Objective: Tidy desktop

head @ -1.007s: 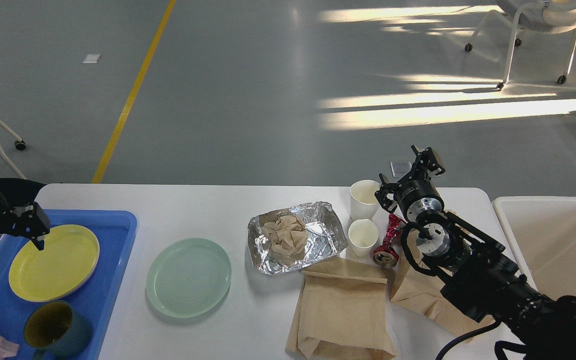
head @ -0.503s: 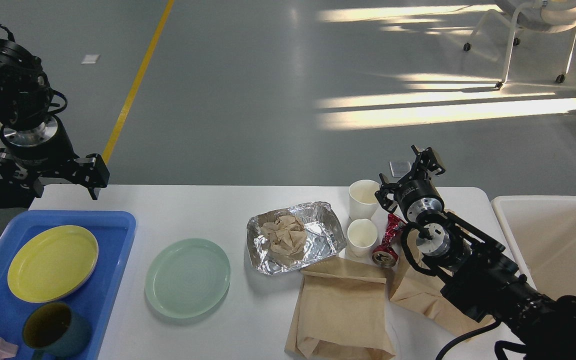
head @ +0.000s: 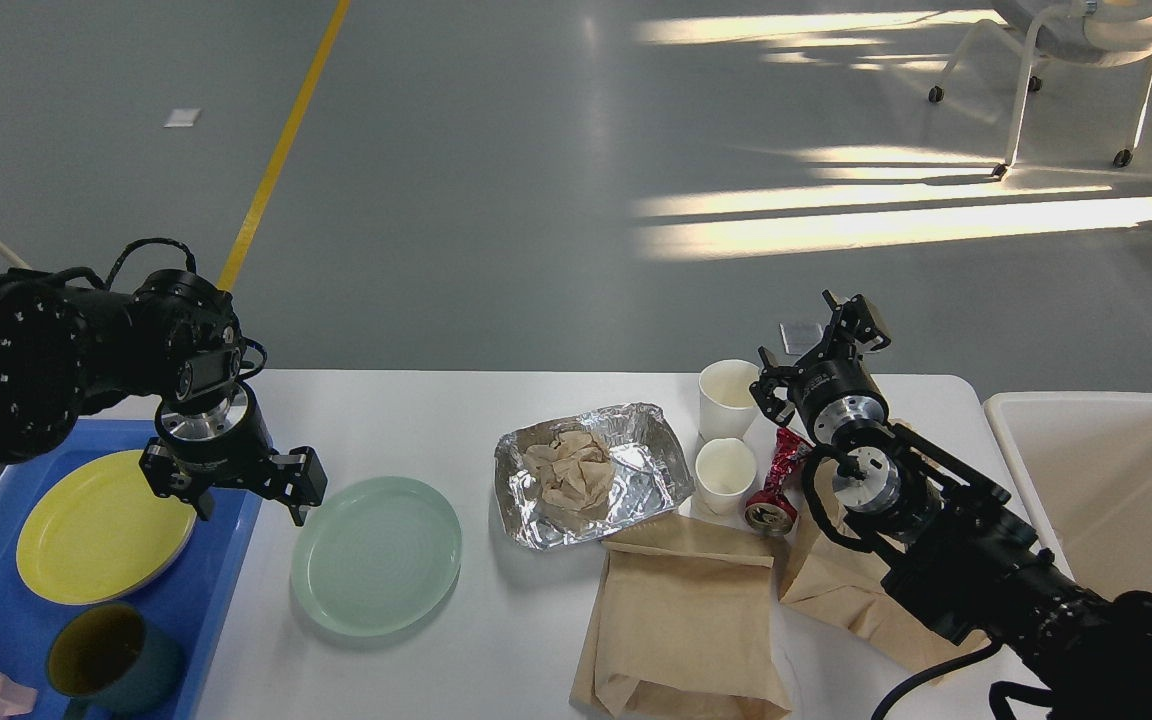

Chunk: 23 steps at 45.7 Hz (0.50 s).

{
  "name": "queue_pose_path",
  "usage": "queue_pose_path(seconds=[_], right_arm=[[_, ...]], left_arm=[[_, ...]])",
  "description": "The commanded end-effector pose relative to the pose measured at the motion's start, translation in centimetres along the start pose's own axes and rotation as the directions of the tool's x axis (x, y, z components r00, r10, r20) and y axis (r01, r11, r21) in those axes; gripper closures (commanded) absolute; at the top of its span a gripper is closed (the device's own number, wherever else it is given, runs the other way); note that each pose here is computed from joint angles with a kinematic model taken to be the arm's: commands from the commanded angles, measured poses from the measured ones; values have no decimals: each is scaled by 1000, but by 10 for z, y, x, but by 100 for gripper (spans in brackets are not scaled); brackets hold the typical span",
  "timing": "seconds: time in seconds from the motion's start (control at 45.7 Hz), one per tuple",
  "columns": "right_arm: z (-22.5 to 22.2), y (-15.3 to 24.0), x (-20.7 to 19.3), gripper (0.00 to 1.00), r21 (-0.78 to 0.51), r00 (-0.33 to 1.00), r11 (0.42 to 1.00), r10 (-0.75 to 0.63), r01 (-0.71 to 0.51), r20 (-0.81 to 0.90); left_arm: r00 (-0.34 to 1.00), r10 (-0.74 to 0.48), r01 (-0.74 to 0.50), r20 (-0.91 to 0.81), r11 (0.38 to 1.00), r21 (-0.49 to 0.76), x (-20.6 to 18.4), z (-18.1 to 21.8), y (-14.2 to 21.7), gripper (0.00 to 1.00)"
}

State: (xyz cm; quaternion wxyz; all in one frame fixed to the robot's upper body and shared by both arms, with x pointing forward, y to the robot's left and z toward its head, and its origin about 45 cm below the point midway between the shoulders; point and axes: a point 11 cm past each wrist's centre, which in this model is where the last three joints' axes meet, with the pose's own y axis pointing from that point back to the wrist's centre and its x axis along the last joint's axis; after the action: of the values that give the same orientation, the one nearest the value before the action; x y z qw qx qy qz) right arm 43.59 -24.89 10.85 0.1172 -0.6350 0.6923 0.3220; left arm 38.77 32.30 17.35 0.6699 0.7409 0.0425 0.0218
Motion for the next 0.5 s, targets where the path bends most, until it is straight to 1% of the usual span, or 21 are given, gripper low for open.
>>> queue_pose_path(seconds=[0.0, 0.153, 0.263, 0.394, 0.481], right_arm=[[0, 0, 0, 0, 0, 1000, 1000, -1, 1, 0], [0, 0, 1, 0, 0, 1000, 1000, 2, -2, 0], [0, 0, 0, 0, 0, 1000, 1000, -1, 1, 0], [0, 0, 0, 0, -1, 1000, 1000, 0, 0, 0], [0, 0, 0, 0, 0, 1000, 1000, 1, -1, 0]], left_arm=[[999, 38, -38, -12, 999, -17, -2, 0, -24, 6], [995, 91, -92, -27, 995, -40, -2, 2, -45, 6], [993, 111, -113, -35, 991, -68, -2, 9, -48, 6], [994, 100, -102, -35, 993, -56, -8, 9, -59, 6], [991, 131, -133, -33, 990, -49, -8, 11, -65, 6]])
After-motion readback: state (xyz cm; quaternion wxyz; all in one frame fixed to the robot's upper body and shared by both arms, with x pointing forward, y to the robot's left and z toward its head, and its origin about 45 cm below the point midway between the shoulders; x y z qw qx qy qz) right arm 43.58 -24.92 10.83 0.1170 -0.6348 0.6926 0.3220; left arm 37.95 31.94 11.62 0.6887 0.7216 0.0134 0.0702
